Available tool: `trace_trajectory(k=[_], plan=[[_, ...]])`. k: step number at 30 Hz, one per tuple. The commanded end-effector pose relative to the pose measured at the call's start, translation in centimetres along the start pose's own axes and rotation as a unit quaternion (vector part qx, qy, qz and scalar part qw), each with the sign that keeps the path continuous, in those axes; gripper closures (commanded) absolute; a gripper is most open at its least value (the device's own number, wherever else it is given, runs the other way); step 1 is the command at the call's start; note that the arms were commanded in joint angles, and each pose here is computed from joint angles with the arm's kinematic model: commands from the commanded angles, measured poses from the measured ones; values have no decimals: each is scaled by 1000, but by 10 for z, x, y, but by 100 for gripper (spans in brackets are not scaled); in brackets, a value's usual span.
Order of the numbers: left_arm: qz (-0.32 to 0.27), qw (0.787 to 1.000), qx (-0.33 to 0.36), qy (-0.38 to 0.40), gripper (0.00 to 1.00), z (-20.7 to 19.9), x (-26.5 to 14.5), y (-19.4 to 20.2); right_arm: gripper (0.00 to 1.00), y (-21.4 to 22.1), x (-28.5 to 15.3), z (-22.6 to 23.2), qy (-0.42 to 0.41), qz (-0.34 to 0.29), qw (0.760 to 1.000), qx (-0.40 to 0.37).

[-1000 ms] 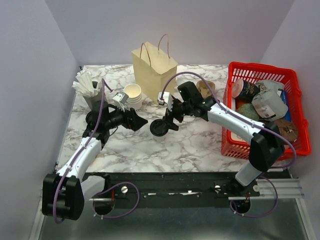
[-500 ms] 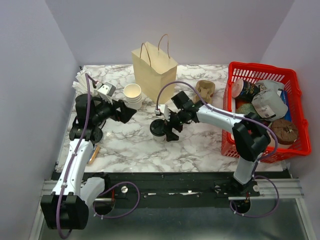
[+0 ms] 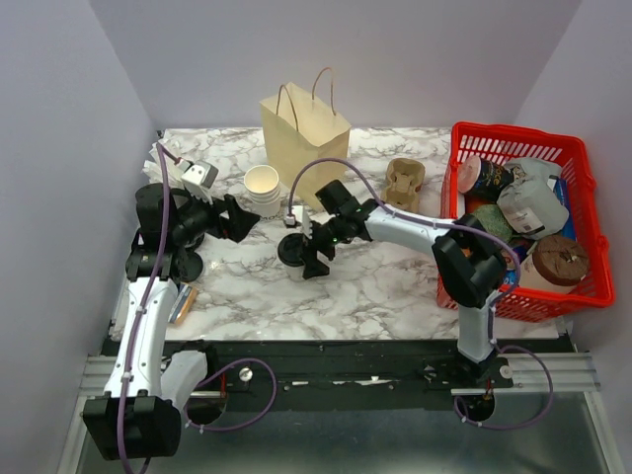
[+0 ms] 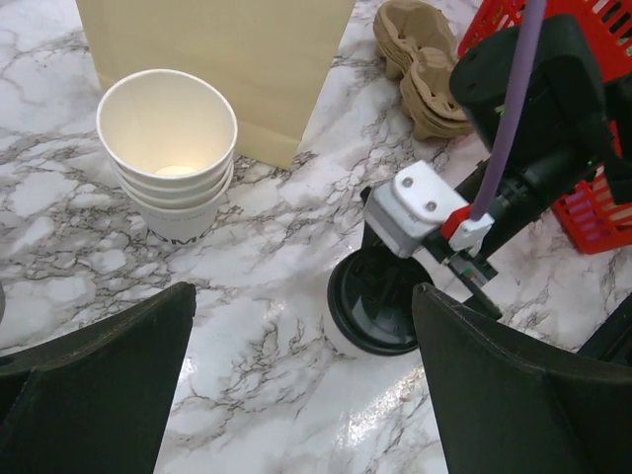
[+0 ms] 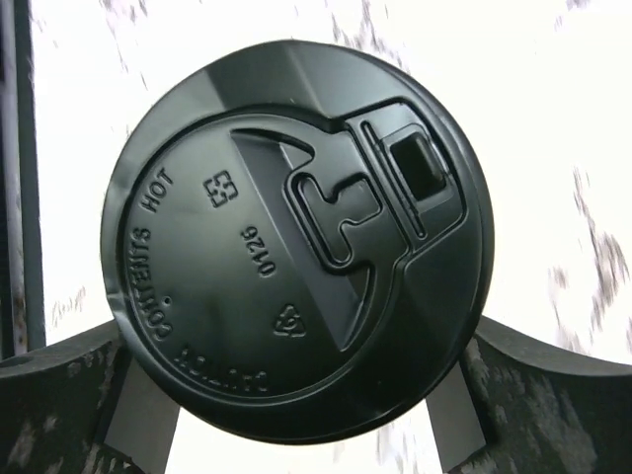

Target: Pack the takeout coffee

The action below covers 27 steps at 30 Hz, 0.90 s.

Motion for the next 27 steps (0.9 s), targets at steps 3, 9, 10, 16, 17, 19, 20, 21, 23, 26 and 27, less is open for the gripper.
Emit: trace_trajectory(k=[3, 9, 10, 16, 17, 19, 20, 21, 23, 26, 27], plan=[[-3, 1000, 14, -15, 1, 0, -13, -21, 11, -27, 46, 7, -42, -52, 998, -12], [5, 1000, 10, -18, 1, 2, -18, -23, 12, -51, 93, 16, -51, -88, 994, -35], [8, 1000, 6, -18, 1, 2, -19, -23, 12, -57, 102, 22, -55, -95, 993, -39], [8, 1000, 8, -17, 1, 3, -22, -31, 12, -96, 131, 29, -49, -135, 988, -64], [9, 1000, 8, -17, 1, 3, -22, -31, 12, -92, 140, 28, -52, -131, 988, -60], [15, 1000, 5, -22, 1, 4, -24, -30, 12, -103, 146, 30, -57, -140, 986, -67], [16, 1000, 7, -23, 2, 4, -25, -30, 12, -101, 152, 29, -58, -138, 987, -67], [15, 1000, 8, -26, 1, 4, -28, -31, 12, -102, 155, 30, -61, -139, 986, -68], [18, 999, 5, -30, 1, 3, -30, -30, 12, -107, 161, 34, -67, -147, 984, -76], [19, 999, 6, -39, 1, 2, -35, -30, 11, -99, 164, 36, -69, -137, 986, -70], [17, 999, 9, -40, 1, 0, -37, -31, 8, -100, 158, 36, -56, -135, 987, -70]])
Point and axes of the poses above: each gripper's point midway between its finger pads, its own x axis out along the fingers, its own z axis along the line the jaws close on, y = z × x, the point moved 6 cm from there along -x, back along the fingers, and after that the axes turned 8 degrees about x, right-handed, at the moved point
